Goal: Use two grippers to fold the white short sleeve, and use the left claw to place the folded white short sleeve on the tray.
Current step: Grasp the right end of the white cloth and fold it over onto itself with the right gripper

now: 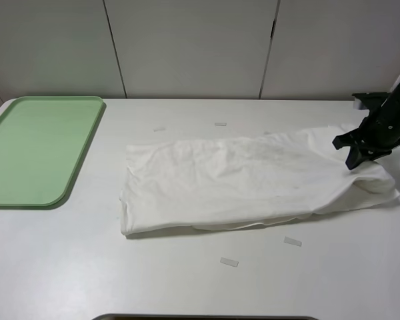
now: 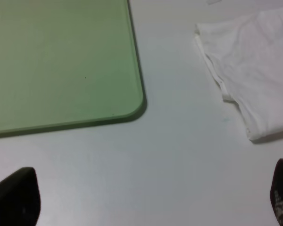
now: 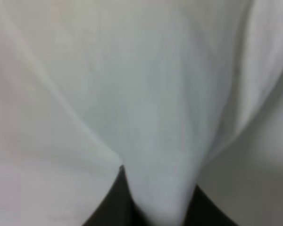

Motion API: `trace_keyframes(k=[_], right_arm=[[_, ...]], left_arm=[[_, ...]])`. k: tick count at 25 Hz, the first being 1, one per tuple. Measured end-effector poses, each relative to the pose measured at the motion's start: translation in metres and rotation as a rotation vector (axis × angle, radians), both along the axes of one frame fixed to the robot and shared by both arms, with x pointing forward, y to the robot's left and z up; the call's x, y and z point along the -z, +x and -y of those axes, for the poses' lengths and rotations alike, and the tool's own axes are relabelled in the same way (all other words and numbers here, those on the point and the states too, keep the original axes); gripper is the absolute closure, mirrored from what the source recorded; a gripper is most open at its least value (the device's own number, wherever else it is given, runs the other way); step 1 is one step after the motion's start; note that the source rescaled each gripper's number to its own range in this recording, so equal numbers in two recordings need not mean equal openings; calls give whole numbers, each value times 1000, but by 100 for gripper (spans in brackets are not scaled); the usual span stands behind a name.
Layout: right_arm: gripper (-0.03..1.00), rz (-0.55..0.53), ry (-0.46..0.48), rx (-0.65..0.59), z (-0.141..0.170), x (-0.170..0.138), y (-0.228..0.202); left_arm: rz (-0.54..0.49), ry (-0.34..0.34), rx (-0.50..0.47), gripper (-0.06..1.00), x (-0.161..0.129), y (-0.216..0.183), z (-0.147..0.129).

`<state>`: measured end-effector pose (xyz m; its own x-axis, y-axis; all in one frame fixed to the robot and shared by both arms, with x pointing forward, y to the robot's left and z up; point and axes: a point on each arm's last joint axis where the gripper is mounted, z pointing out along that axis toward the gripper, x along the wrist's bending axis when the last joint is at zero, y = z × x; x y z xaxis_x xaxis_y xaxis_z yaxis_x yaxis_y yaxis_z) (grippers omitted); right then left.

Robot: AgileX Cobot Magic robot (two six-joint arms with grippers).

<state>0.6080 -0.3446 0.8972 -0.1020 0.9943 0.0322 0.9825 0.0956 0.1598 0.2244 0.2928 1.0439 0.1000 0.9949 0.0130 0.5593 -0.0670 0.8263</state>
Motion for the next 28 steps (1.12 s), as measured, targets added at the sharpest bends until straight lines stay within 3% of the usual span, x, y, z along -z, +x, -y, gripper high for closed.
trace_keyframes(k=[7,20,28], right_arm=[[81,70,-111,-11,8,-45,-2],[81,70,-291,-4,25,-98,14],[81,37,-317,-124,-25,-84,10]], left_arm=[[0,0,0,-3,0,0,0],[0,0,0,-3,0,0,0],[0,0,0,-3,0,0,0]])
